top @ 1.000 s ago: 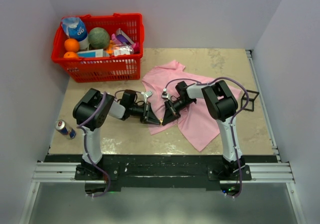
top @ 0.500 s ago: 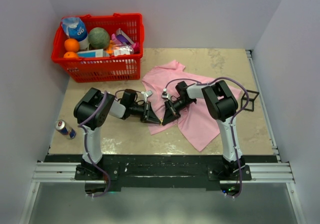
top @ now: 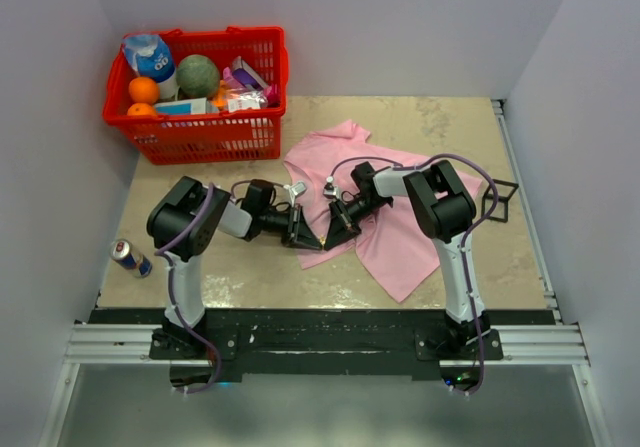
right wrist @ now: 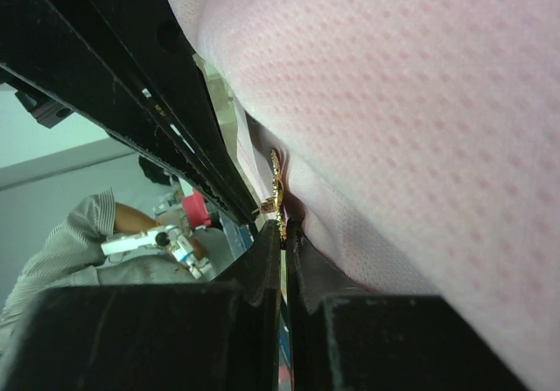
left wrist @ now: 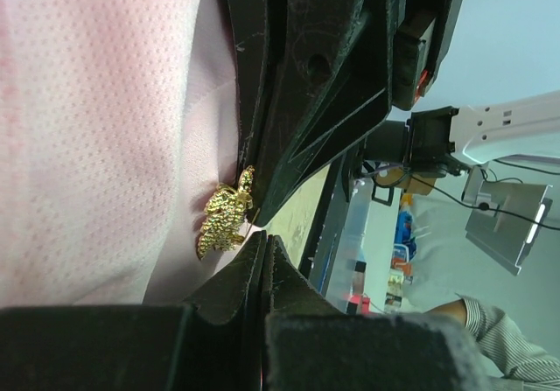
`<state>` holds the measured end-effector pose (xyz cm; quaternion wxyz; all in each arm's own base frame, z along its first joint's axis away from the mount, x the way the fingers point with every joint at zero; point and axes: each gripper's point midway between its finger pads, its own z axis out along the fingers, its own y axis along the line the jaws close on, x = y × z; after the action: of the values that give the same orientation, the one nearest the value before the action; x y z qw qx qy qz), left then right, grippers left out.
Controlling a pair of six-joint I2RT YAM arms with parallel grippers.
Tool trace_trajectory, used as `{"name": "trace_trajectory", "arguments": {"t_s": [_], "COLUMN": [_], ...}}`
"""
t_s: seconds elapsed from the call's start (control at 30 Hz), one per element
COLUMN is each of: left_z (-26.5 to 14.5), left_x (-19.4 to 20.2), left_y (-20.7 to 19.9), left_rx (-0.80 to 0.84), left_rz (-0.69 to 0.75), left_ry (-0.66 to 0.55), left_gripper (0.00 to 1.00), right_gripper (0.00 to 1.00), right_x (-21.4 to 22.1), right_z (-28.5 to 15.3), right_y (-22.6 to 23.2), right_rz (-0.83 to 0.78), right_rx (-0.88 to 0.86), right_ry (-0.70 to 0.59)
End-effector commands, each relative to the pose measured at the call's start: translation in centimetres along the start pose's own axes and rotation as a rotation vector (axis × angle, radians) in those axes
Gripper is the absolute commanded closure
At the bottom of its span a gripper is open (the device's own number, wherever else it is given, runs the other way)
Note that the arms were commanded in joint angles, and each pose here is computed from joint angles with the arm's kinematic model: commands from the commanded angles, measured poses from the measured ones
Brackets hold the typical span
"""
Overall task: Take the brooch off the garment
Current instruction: Close the brooch.
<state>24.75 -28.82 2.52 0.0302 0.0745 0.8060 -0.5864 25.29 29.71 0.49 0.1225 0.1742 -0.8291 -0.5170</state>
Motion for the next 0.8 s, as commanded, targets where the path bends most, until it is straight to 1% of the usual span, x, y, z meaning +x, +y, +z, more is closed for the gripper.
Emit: {"name": "trace_trajectory", "arguments": {"t_s": [0.0, 0.3, 0.6, 0.77], "left_z": [0.0, 0.2, 0.3, 0.5], "left_x": [-0.5, -0.4, -1.1, -1.0], "left_y": [-1.5, -0.4, -1.1, -0.8], "left_rx": [0.027, -0.004, 0.042, 0.053], "left_rz": [0.076, 0.042, 0.041, 0.015], "left_ry": [0.000, 0.001, -0.006, 0.005], "left_gripper": [1.00, 1.00, 1.00, 1.00], "right_gripper": [1.00, 1.00, 1.00, 1.00], "right_x": [2.7, 2.7, 2.8, 2.8], "right_z": [1.0, 0.9, 0.9, 1.0], "right_y": [-6.5, -6.4, -6.4, -6.4], "right_rz": [0.142, 0.141, 0.144, 0.144], "right_rx": [0.215, 0.214, 0.212, 0.212], "right_ry": [0.060, 0.058, 0.060, 0.062]}}
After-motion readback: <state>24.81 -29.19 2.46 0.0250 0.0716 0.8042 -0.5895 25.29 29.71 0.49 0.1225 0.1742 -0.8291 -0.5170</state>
